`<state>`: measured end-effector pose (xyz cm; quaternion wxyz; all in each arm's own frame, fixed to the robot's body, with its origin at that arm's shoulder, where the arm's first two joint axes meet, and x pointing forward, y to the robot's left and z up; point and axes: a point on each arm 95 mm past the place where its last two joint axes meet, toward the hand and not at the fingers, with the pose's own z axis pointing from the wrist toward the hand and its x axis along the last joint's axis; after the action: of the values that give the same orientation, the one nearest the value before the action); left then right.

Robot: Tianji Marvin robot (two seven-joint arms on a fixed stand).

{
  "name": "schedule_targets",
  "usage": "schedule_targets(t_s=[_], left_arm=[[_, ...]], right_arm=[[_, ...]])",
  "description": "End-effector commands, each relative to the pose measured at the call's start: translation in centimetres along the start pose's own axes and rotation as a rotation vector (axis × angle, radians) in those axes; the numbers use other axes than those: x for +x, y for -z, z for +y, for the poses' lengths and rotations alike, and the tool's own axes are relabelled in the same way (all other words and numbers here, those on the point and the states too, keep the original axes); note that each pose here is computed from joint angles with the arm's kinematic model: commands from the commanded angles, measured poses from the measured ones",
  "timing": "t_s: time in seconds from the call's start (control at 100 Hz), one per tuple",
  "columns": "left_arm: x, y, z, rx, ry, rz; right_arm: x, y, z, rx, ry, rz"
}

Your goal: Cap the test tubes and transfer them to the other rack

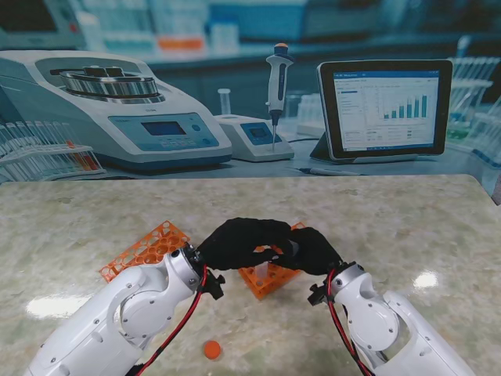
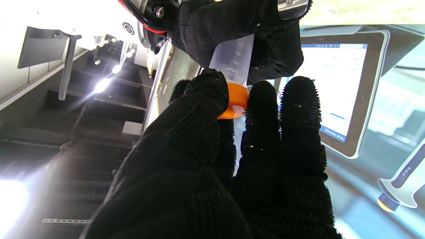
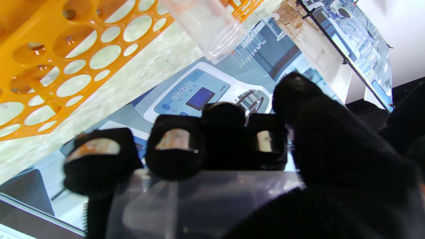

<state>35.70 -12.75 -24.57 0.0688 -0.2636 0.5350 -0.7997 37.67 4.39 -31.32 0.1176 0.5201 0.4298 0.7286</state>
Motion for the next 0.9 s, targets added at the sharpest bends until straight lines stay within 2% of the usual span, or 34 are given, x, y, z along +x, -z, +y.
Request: schedule_targets(t_s=[0.0,0.2,0.89], left_arm=[[0.35,-0.07,0.62,-0.007,0.027,0.003],[0.53,-0.16,0.72,0.005,0.071,0.007],[0.43,-0.36,0.6,0.035,0.134,-0.018]], right_arm=[[0.81,-0.31,-0.03,-0.009,-0.011,0.014],[0.73,-0.24,0.08,-0.017,-0.012,0.006],[0.51,-0.06,0.24,-0.021,-0.011,-0.008]])
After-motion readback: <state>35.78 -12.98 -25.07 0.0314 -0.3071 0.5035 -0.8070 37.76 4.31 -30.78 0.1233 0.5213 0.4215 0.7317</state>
